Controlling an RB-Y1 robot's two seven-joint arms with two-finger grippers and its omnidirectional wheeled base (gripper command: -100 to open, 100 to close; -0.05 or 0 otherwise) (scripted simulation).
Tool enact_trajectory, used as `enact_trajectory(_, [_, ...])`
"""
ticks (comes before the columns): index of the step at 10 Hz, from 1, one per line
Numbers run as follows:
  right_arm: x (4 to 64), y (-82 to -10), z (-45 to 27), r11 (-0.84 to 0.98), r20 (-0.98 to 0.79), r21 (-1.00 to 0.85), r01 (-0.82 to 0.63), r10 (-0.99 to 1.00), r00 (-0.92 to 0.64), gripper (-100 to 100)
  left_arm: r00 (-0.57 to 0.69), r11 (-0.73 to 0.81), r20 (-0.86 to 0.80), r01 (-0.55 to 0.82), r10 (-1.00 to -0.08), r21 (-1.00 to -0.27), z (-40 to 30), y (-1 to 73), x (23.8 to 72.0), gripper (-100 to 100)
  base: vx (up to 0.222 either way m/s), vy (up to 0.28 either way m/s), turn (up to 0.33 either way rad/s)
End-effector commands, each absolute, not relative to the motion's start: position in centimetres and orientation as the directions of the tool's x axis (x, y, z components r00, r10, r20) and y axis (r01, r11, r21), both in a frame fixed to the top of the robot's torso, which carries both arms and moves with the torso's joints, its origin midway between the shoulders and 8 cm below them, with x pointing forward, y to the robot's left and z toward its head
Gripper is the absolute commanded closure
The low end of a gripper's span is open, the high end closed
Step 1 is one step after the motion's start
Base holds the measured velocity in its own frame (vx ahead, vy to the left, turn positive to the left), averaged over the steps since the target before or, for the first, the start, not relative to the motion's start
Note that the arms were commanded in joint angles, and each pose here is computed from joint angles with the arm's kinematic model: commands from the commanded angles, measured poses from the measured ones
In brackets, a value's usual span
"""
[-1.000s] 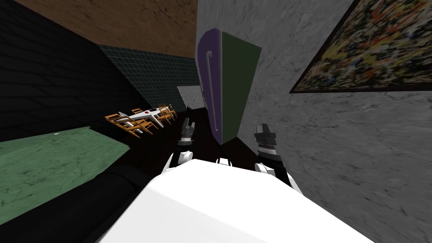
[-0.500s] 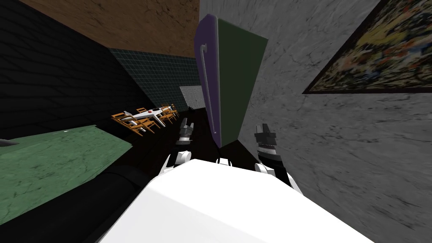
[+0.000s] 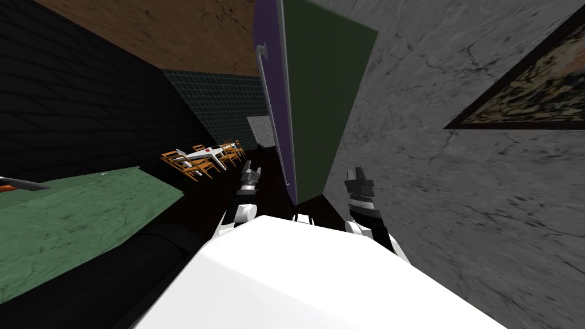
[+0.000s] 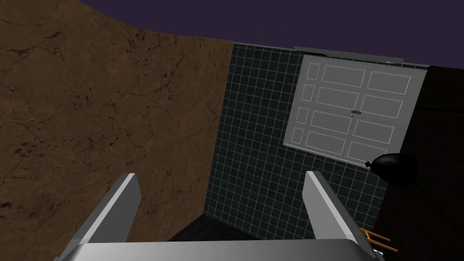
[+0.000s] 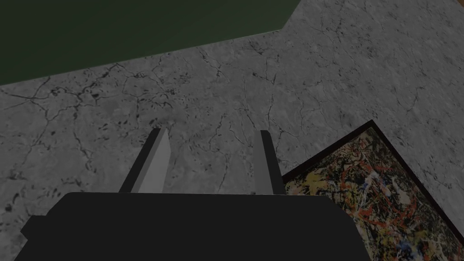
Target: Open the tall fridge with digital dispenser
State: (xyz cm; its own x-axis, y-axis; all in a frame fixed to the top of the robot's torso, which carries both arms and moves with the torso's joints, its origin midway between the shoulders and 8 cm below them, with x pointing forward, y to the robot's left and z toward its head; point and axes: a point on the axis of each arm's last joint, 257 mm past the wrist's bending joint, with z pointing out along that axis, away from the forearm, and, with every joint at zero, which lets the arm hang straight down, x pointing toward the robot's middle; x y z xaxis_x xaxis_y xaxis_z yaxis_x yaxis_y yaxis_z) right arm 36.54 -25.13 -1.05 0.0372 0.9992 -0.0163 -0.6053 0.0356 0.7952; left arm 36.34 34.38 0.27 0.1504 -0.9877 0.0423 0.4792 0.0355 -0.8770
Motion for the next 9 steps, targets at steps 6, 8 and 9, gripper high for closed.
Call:
enact_trajectory(6, [36.5,-25.1,-1.0,0.036,-0.016,0.795,-0.605,0.999,0.037,0,0.149,-0.080,0.152,0.405,-0.977,-0.911,-1.5,36.7,36.9,-100,0.157,-0.133,0.091])
enact_trajectory(8, [36.5,-25.1,-1.0,0.036,-0.016,0.795,-0.605,0.999,0.037,0,0.149,-0.113,0.182,0.384,-0.972,-0.916,-2.0,37.3,37.0,-100,0.206,-0.151,0.105])
enact_trajectory(9, [36.5,-25.1,-1.0,0.036,-0.016,0.795,-0.605,0.999,0.037,0,0.150,-0.131,0.199,0.374,-0.969,-0.918,-2.3,37.6,37.1,-100,0.173,-0.146,0.096])
